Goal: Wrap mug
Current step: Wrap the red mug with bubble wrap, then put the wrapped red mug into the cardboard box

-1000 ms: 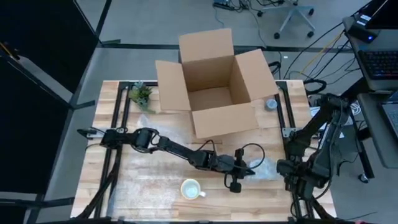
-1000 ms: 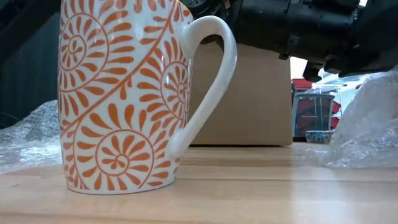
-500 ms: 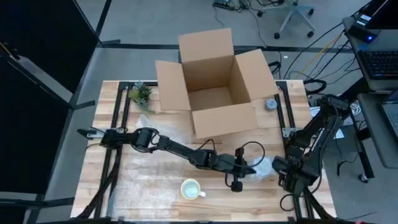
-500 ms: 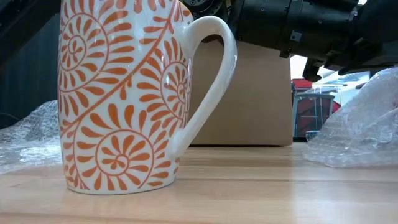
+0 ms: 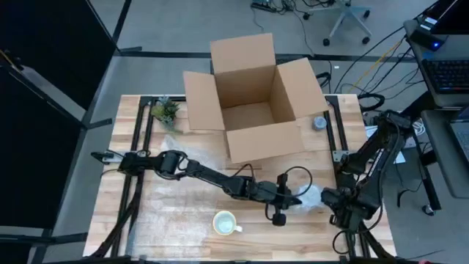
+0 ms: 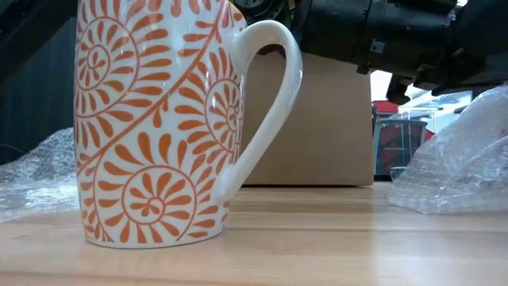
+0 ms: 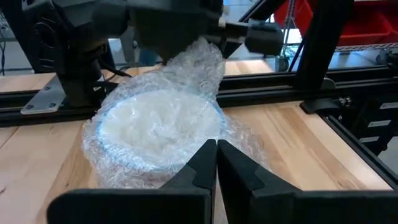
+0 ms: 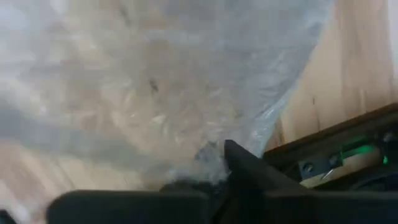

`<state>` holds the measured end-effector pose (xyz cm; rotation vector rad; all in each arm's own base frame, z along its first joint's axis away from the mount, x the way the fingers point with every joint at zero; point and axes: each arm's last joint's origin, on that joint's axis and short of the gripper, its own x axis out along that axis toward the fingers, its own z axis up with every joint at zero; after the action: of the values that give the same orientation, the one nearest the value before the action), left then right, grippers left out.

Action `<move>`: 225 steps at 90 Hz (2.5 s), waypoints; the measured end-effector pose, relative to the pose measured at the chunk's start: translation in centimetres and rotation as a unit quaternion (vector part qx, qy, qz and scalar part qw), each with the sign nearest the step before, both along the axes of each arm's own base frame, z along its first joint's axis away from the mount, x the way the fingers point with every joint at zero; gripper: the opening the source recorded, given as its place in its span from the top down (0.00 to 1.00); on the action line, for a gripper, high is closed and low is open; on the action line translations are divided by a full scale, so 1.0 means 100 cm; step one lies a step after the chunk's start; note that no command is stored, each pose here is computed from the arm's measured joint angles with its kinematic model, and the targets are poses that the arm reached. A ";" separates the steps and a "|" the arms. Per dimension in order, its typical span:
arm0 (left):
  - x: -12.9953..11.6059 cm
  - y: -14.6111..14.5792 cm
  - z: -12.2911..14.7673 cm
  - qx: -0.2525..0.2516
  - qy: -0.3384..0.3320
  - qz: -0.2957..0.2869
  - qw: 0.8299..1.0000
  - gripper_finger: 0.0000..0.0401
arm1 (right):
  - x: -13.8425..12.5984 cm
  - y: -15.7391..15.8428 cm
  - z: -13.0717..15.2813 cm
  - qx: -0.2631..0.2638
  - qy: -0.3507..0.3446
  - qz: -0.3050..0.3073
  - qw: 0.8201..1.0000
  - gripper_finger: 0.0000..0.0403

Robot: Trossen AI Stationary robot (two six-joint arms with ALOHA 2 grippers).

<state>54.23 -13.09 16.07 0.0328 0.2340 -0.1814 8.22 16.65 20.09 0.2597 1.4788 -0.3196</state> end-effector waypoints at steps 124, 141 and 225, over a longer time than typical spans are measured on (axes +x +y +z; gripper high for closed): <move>0.001 0.006 0.000 -0.029 0.015 0.011 0.999 1.00 | 0.009 -0.012 0.049 0.129 -0.115 0.018 0.985 0.66; 0.001 0.007 0.000 -0.033 0.016 0.008 0.999 1.00 | 0.014 -0.011 0.059 0.144 -0.206 0.031 0.967 0.57; 0.001 0.009 0.000 -0.046 0.019 0.007 0.999 1.00 | 0.049 0.002 0.031 -0.030 -0.234 0.192 0.953 0.56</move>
<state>54.38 -12.22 16.05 -0.0641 0.2632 -0.1791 13.14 16.83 23.17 -0.0083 1.0178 0.0165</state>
